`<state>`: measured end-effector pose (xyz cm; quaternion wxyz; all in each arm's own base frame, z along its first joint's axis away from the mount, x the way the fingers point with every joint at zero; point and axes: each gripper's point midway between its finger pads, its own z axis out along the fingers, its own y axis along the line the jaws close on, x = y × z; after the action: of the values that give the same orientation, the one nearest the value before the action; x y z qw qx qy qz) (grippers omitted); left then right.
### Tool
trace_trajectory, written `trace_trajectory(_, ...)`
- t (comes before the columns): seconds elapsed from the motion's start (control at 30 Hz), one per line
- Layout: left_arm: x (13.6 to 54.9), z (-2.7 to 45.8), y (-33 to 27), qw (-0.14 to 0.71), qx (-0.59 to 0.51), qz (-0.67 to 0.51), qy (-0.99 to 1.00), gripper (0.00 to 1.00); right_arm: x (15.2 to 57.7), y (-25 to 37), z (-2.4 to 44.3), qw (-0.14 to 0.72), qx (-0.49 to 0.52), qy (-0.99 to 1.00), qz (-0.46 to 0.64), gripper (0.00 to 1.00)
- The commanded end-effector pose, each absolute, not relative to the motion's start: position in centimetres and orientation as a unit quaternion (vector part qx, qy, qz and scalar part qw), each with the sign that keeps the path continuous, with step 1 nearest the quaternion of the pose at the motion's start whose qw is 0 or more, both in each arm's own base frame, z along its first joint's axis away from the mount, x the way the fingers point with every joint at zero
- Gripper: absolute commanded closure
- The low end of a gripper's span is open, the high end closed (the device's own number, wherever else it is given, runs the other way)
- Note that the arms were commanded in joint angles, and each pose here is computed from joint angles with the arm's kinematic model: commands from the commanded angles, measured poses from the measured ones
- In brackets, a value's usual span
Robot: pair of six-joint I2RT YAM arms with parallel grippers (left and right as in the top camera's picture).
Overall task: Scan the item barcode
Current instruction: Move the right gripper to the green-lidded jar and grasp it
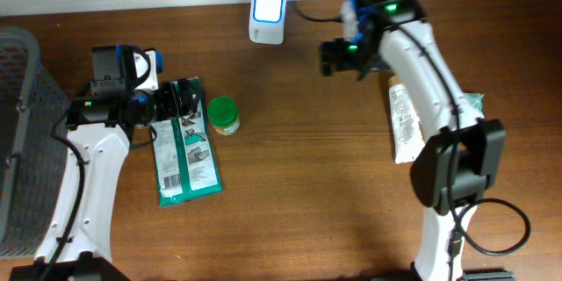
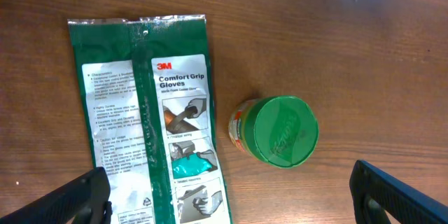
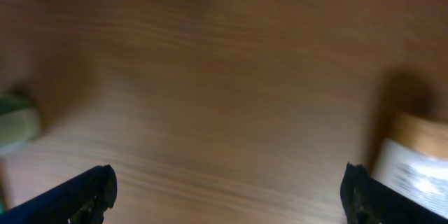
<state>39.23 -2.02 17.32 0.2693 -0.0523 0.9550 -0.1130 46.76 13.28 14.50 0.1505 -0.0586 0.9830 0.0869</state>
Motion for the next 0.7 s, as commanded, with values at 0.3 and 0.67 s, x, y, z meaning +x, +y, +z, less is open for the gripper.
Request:
trace_trajectory(0.3, 39.4, 17.8, -2.1, 0.276, -0.043, -0.113, 0.953, 0.01, 45.6, 26.3, 16.3, 0.22, -0.18, 0.946, 0.156, 0.02)
trace_trajectory(0.67, 39.5, 17.5, 0.4, 0.28, -0.064, -0.043, 0.957, 0.01, 44.4, 28.8, 15.0, 0.205, -0.204, 0.944, 0.161, 0.01)
